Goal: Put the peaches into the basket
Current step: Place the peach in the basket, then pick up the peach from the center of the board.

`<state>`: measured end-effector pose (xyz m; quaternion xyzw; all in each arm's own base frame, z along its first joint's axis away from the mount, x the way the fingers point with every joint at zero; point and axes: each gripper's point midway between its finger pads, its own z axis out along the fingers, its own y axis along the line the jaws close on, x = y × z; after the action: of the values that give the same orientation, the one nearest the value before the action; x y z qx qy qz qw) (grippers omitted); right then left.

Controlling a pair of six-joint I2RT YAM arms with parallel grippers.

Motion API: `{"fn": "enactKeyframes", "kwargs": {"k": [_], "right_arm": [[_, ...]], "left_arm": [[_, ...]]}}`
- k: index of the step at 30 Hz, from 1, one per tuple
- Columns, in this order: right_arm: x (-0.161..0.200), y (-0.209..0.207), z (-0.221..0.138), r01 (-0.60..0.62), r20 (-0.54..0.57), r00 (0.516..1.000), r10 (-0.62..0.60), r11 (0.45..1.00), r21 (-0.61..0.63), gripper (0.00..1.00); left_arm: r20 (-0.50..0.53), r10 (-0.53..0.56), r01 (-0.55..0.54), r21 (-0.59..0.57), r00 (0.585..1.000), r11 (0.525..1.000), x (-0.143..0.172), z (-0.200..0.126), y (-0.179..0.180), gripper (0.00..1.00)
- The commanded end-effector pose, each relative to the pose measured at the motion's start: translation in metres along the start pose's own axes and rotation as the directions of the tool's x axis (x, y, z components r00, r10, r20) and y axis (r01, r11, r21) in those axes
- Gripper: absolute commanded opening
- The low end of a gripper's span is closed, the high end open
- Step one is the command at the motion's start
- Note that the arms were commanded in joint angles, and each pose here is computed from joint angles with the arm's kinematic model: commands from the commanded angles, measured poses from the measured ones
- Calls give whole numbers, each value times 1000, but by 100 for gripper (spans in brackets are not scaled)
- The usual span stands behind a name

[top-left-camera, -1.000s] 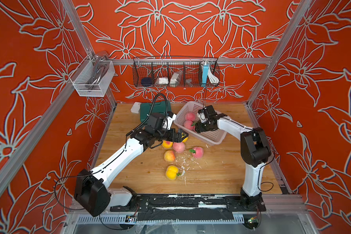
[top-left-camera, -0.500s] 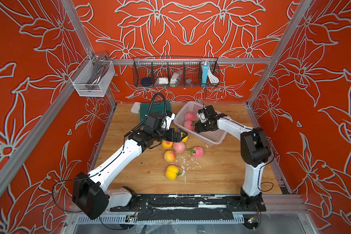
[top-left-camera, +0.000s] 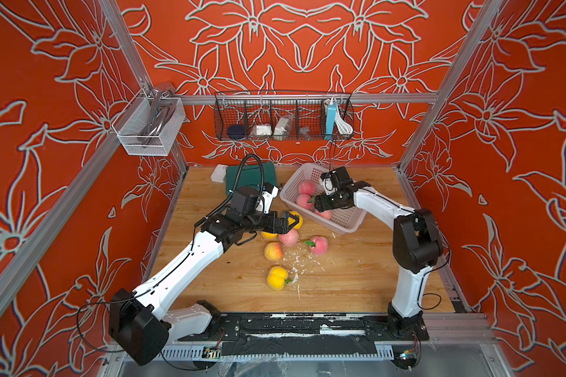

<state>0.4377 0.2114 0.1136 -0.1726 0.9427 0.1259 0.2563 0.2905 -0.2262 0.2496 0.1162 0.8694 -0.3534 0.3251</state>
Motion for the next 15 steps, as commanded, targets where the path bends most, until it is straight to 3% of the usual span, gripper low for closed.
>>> {"fn": "enactKeyframes", "kwargs": {"k": [1,15], "right_arm": [[-5,6,-34,17,38,999,-17,1000,19,81],[47,57,-110,89,98,991,-93,995,42,86]], "left_arm": [[15,-5,5,-4,1000,1000,3,-12,-1,99],[-73,-81,74,-89,994,993,51,-35,16,99]]}}
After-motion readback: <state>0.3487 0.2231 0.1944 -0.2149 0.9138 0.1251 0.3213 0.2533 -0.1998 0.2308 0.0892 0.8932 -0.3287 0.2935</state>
